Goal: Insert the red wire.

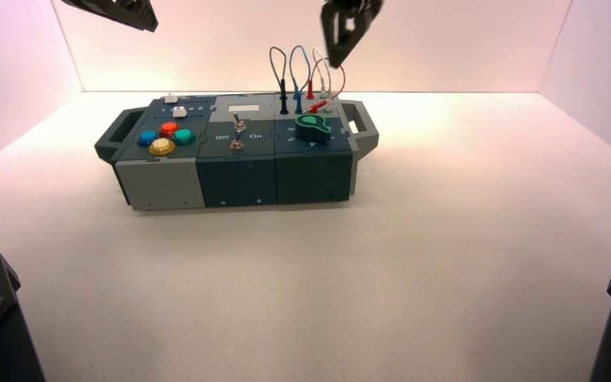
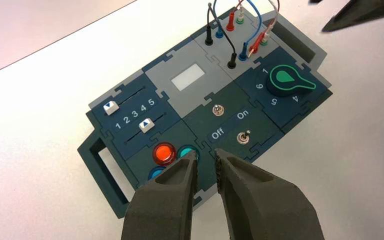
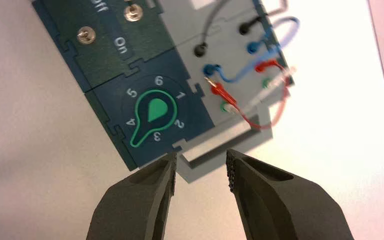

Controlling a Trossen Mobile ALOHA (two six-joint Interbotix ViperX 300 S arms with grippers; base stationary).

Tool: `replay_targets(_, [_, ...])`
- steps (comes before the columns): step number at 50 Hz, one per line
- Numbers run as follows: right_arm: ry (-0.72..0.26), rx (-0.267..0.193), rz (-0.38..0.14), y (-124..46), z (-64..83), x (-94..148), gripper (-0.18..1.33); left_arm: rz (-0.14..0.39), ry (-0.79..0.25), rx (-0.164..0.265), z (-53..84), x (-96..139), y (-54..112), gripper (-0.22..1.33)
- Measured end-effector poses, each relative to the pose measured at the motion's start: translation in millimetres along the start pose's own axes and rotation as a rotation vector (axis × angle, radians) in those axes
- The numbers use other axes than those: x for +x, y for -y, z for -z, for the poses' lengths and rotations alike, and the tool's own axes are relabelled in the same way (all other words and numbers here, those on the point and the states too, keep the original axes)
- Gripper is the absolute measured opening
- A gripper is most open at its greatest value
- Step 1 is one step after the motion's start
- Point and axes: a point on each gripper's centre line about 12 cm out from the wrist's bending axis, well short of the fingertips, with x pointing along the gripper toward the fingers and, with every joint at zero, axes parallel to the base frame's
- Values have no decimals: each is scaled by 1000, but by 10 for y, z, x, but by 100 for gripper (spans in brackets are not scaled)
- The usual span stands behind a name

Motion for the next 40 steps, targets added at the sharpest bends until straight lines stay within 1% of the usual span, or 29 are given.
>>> replay_targets(7, [-15,-42,-1,15,-62,86,103,-1,0,1,0,0,-1,46])
replay_targets(8, [-20,-52,6,32,-69,96,103,0,1,1,-2,0,3,46])
replay_targets(18, [-55,-101,45,143,-108,186,103,0,-3,-2,12,4,-2,46])
replay_targets(24, [-66,-114,55,188,-141,242,103,-3,-3,-5,18,2,-11,46])
replay_targets(31, [-74,-117,53,218,-173,317,103,-13,-2,-15,22,-1,-42,46])
replay_targets(40, [-92,-129,52,240,-191,413,103,-15,-7,-18,36,9,-48,46])
